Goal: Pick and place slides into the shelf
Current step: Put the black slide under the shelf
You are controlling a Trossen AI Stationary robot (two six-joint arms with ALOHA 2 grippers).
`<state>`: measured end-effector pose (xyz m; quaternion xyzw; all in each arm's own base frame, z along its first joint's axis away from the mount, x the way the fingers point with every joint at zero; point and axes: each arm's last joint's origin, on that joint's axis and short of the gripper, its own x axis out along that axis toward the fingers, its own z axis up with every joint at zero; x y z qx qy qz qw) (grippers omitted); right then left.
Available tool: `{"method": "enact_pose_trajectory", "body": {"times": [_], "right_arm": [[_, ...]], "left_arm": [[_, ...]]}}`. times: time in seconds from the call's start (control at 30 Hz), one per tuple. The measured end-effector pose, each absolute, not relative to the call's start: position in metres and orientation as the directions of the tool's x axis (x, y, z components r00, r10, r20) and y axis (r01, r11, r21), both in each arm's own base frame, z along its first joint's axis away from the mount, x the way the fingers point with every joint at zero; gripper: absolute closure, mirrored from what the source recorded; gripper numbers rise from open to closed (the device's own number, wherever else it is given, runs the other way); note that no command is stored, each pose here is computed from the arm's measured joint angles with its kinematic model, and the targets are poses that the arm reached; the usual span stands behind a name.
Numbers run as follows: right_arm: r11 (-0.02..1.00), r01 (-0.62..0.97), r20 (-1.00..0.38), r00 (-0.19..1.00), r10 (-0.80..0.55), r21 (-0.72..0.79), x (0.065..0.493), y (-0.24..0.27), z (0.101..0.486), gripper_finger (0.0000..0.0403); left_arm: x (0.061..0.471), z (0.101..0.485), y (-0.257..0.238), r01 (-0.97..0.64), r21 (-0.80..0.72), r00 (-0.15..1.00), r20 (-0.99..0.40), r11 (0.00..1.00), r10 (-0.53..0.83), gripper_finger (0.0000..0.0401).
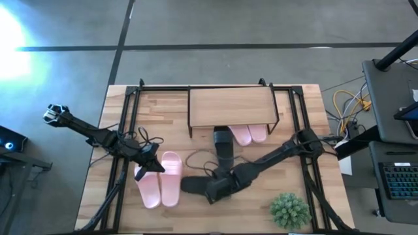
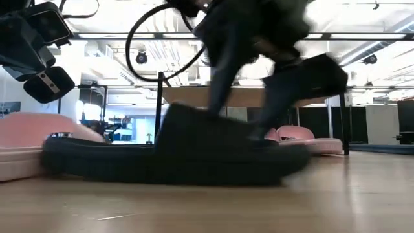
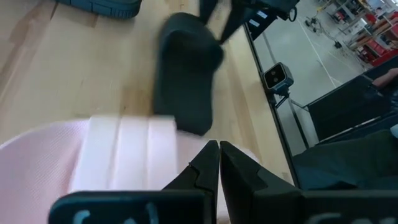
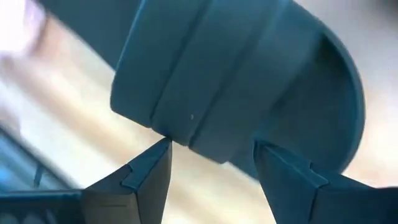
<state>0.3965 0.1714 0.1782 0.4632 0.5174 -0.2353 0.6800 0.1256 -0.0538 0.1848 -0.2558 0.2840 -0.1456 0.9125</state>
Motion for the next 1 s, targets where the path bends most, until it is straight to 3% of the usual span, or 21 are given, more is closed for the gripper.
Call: {"method": "enact_pose_trajectory", "body": {"times": [0.3, 0.6, 0.87, 1.0], "right_arm": [[0.475, 0.808, -0.884, 0.452, -0.120, 0.348, 0.418, 0.125, 0.206, 0.0188], [0.552, 0.732, -0.835, 0.539, -0.110, 0.400, 0.438, 0.100, 0.240, 0.0188], [0.593, 0.653, -0.787, 0.614, -0.053, 0.470, 0.450, 0.097, 0.245, 0.0188], [0.602, 0.662, -0.766, 0.631, -0.125, 0.447, 0.451, 0.093, 0.246, 0.0188]], "left_arm": [[0.126, 0.185, -0.054, 0.125, -0.544, 0.797, -0.444, 0.830, -0.411, 0.0401], [0.128, 0.182, -0.055, 0.111, -0.538, 0.785, -0.468, 0.836, -0.406, 0.0401], [0.130, 0.178, -0.055, 0.098, -0.532, 0.773, -0.492, 0.841, -0.401, 0.0401], [0.130, 0.177, -0.056, 0.094, -0.530, 0.770, -0.499, 0.843, -0.399, 0.0401]]}}
